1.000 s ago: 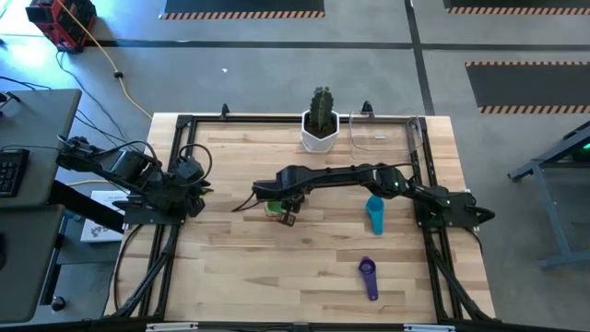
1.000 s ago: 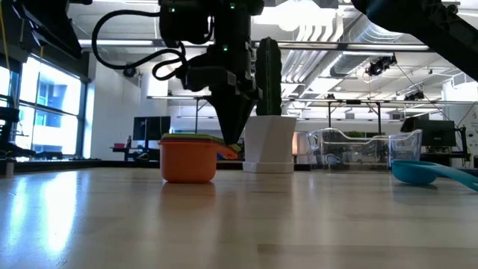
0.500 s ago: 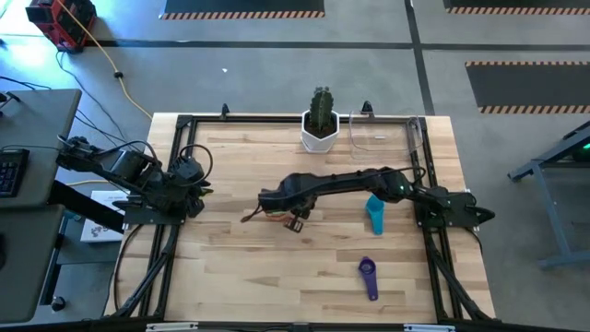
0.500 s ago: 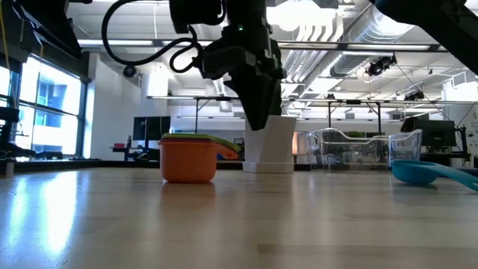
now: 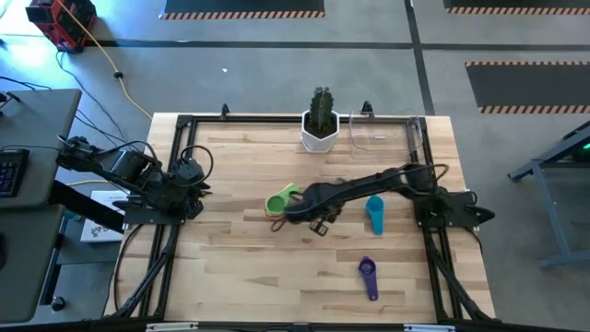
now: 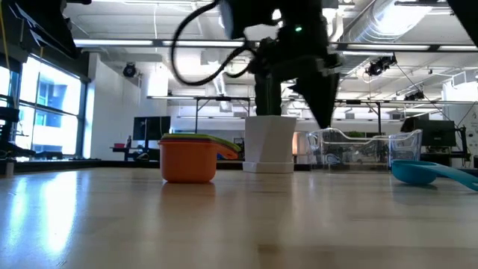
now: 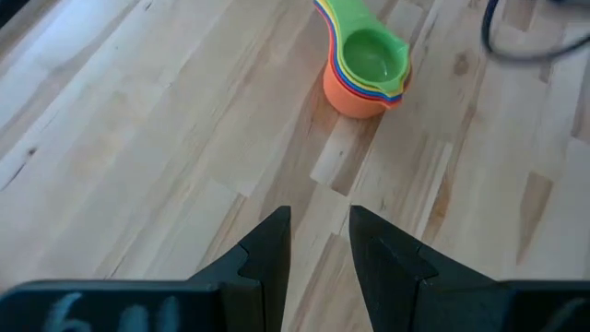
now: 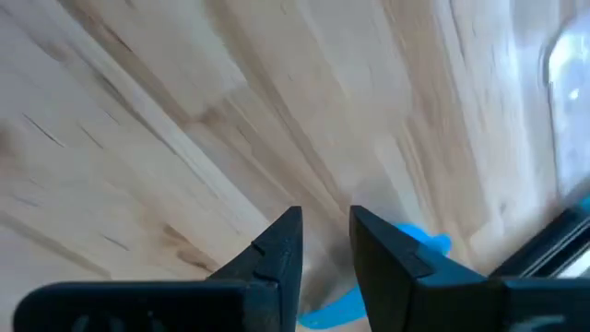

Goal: Nest measuring cups in basket
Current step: Stack the light blue measuring cup on top of the green measuring cup

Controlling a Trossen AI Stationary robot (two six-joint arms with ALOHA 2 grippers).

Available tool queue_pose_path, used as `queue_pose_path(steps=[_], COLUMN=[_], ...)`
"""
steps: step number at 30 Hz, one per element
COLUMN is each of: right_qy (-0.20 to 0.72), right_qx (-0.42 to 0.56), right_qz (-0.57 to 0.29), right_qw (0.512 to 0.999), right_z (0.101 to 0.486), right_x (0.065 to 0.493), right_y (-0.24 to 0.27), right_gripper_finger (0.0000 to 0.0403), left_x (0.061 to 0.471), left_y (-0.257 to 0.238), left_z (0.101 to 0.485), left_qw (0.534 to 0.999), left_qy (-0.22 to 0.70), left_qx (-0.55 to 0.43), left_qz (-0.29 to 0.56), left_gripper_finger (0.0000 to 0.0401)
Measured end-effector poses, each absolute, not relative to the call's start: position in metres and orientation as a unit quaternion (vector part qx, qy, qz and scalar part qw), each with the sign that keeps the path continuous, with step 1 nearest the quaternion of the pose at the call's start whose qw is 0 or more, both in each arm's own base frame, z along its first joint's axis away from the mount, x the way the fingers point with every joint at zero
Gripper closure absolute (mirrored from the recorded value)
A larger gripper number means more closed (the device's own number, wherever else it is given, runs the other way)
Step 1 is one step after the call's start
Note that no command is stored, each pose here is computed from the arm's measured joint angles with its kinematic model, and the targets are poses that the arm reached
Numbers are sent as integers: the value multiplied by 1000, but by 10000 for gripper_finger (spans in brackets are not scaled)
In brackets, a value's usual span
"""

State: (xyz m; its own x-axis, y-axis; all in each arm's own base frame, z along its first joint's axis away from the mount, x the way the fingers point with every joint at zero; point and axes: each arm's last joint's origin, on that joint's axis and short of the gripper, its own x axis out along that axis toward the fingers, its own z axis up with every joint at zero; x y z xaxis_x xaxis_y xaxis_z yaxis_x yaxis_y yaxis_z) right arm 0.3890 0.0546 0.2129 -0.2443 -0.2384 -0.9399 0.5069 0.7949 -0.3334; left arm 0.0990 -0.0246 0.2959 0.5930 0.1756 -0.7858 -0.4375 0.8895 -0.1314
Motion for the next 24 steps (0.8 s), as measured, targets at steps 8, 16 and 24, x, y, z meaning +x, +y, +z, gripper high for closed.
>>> queue_pose_path(steps=[8, 16, 24], right_qy=[661, 619, 617], right_qx=[203, 272, 291], right_qz=[-357, -408, -422], right_qw=[628, 614, 598], right_z=[224, 223, 200], right_x=[331, 287, 269], right_y=[47, 40, 38], right_gripper_finger=[318, 318, 293], left_x=[100, 101, 101], left_y=[-25, -25, -25], left_z=[297, 297, 297], left_qw=[879, 879, 877], left_qy=[407, 405, 398], left_qx=[-173, -177, -190], left_qz=[178, 179, 191], left_gripper_finger=[298, 298, 298])
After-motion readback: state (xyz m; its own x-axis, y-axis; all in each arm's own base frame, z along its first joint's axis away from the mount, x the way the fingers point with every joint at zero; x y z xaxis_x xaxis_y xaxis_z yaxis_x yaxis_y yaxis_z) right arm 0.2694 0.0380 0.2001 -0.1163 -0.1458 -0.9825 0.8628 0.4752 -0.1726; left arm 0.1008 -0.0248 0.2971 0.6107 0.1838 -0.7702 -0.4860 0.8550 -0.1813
